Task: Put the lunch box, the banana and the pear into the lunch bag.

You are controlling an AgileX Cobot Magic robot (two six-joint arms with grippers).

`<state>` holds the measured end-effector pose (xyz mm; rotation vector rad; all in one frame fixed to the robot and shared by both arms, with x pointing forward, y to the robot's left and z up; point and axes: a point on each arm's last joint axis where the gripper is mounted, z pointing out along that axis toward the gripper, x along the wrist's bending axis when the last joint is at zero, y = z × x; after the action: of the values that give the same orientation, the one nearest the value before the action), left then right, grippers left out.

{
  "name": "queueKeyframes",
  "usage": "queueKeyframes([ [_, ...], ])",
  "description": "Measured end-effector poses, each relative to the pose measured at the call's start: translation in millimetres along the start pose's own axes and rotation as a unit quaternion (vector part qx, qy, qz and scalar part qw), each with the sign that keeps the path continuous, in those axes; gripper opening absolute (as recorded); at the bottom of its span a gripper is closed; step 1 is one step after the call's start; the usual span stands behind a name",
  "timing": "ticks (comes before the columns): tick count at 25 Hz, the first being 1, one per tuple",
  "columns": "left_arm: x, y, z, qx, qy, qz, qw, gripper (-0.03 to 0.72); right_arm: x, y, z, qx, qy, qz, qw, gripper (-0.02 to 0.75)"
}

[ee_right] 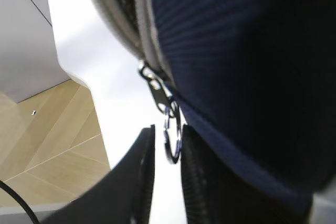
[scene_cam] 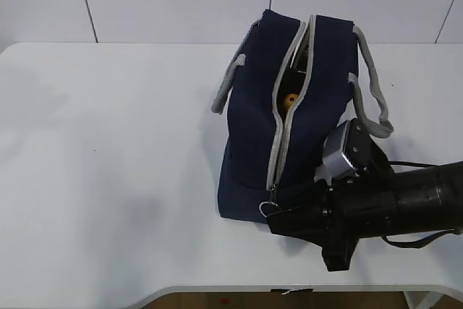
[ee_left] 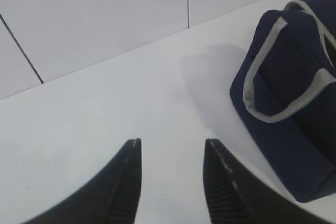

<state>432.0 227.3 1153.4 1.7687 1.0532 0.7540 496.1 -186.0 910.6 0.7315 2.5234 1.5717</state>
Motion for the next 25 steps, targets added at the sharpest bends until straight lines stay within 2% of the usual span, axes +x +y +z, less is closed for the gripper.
queueKeyframes([
  [3, 0.0, 0.0, 0.0, 0.0, 0.0, 0.0, 1.0, 0.298, -0.5, -1.9, 1.1, 0.002, 0.002, 0.003, 1.0, 0.087],
  [10, 0.0, 0.0, 0.0, 0.0, 0.0, 0.0, 1.0, 0.298, -0.5, -2.4, 1.5, 0.002, 0.003, 0.004, 1.0, 0.016],
  [25, 0.0, 0.0, 0.0, 0.0, 0.0, 0.0, 1.0, 0.294, -0.5, -2.9, 1.8, 0.003, 0.003, 0.026, 1.0, 0.006],
])
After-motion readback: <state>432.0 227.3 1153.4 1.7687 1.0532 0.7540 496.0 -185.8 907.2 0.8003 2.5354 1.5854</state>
